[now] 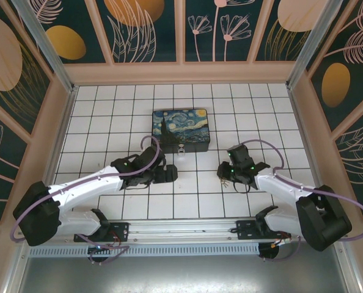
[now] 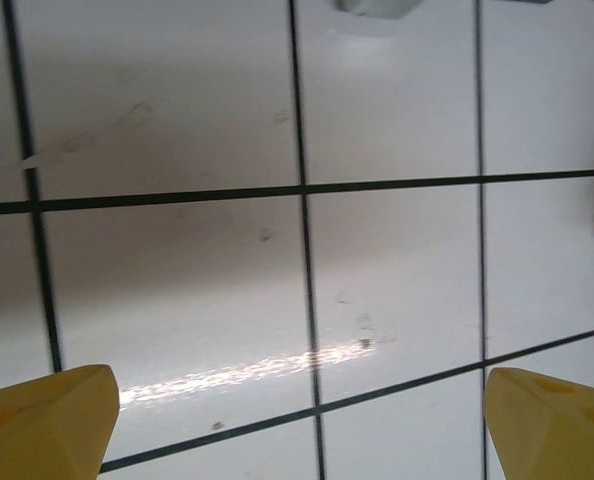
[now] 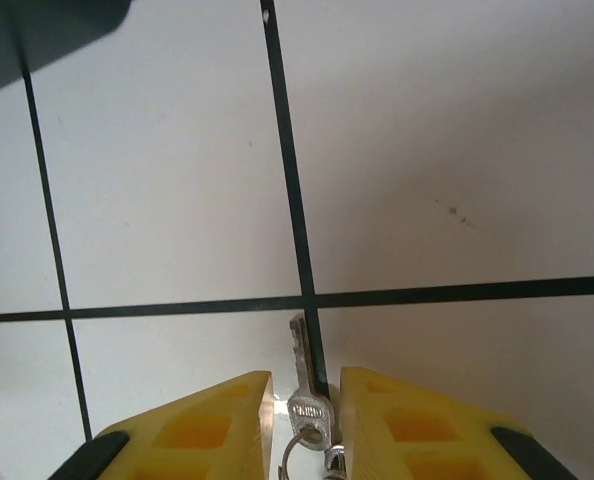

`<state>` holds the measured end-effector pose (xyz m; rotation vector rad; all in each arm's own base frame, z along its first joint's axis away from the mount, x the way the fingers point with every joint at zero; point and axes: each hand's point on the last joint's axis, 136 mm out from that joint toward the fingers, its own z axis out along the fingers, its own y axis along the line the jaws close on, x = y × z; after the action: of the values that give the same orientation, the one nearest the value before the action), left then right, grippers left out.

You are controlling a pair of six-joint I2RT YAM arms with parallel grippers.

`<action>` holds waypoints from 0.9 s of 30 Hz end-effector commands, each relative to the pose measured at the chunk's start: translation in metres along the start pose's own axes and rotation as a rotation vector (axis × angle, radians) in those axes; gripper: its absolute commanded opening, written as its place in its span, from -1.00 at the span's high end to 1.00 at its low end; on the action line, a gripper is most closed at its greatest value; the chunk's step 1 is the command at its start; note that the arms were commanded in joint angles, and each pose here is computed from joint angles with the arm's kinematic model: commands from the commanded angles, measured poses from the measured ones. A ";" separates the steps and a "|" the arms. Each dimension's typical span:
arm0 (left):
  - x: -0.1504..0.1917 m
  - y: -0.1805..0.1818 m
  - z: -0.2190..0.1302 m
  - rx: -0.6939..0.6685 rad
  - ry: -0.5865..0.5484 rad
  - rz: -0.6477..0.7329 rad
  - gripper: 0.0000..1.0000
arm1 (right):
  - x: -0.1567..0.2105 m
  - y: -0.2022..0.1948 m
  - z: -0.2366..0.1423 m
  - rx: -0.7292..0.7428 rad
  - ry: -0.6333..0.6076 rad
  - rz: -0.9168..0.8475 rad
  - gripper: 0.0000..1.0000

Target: Unlock the padlock with the key

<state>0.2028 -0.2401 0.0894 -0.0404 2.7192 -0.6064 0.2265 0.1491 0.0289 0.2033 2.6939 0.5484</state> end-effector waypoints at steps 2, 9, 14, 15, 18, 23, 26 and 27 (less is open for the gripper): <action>-0.010 -0.021 -0.005 0.067 -0.021 0.005 -0.87 | 0.014 -0.007 0.007 -0.012 0.044 -0.009 0.48; -0.014 -0.027 -0.007 0.070 -0.023 0.037 -0.86 | 0.023 -0.006 0.012 -0.025 0.074 -0.031 0.51; -0.015 -0.030 -0.006 0.073 -0.027 0.046 -0.86 | 0.024 -0.003 0.014 -0.045 0.075 -0.033 0.55; -0.015 -0.030 -0.005 0.073 -0.026 0.046 -0.86 | 0.024 -0.002 0.014 -0.046 0.075 -0.036 0.56; -0.013 -0.030 -0.002 0.076 -0.019 0.050 -0.85 | 0.024 0.002 0.016 -0.067 0.078 -0.043 0.59; -0.010 -0.030 0.001 0.078 -0.012 0.056 -0.85 | 0.028 0.003 0.020 -0.068 0.100 -0.046 0.63; -0.010 -0.030 0.002 0.076 -0.010 0.057 -0.85 | 0.029 0.008 0.021 -0.081 0.107 -0.051 0.65; -0.010 -0.029 0.003 0.075 -0.008 0.059 -0.85 | 0.028 0.008 0.021 -0.074 0.109 -0.057 0.66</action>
<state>0.2114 -0.2597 0.0998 0.0148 2.6862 -0.6672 0.2225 0.1551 0.0148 0.1610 2.7138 0.5948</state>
